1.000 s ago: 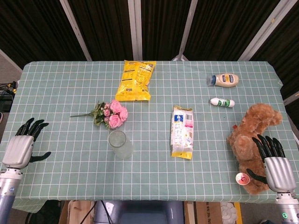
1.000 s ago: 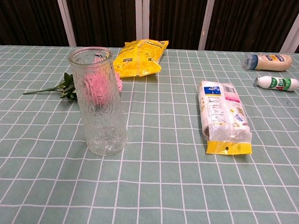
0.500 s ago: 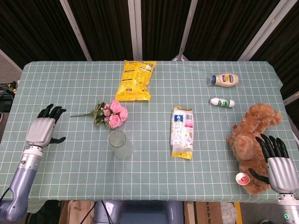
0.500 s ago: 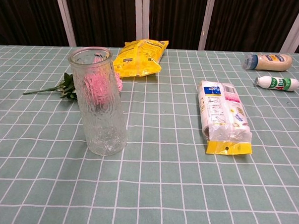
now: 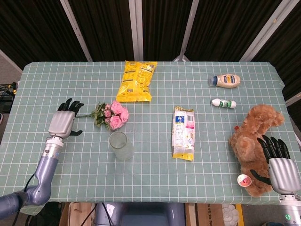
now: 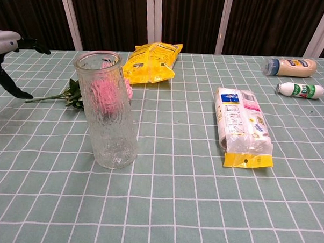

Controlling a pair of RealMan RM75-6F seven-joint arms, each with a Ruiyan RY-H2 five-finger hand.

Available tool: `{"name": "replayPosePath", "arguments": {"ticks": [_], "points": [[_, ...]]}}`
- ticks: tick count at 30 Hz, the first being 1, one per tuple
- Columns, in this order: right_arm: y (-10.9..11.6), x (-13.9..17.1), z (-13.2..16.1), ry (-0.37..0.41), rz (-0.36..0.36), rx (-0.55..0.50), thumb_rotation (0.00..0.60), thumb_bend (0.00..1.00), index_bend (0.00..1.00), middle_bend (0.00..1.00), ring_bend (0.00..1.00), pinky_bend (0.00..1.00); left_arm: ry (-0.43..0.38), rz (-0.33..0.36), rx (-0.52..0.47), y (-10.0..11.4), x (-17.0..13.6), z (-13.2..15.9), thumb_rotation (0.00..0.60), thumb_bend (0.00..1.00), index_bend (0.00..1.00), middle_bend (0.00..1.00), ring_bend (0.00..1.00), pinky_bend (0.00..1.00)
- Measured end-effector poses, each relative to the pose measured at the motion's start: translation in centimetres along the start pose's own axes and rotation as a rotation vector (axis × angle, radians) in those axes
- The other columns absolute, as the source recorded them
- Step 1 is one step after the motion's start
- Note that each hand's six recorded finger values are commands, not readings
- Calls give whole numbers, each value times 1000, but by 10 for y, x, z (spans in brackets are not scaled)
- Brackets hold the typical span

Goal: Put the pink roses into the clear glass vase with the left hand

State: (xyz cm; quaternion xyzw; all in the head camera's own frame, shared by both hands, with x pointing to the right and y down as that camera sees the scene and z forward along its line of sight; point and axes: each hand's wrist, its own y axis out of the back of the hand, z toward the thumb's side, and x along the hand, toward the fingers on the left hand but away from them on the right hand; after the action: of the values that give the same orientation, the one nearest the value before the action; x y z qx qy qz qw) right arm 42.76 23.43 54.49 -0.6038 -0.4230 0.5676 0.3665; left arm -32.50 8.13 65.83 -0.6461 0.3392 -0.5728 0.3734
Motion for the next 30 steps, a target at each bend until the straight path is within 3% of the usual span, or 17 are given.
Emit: {"name": "replayPosePath", "arguments": {"ticks": [16,25,30], "points": [[-3,-4,-7,-35,3,20,600,169,123,90,11,0,-6,-54,-12,-36,35,28,600,150,168,100,6,97],[-7,-5,-6,-39,15,35,600,169,123,90,11,0,-49,-1,-75,-42,52,56,600,150,170,100,4,67],[-10,-6,-5,-38,23,37,600,169,123,90,11,0,-45,15,-96,-47,62,64,600,150,176,100,0,0]]}}
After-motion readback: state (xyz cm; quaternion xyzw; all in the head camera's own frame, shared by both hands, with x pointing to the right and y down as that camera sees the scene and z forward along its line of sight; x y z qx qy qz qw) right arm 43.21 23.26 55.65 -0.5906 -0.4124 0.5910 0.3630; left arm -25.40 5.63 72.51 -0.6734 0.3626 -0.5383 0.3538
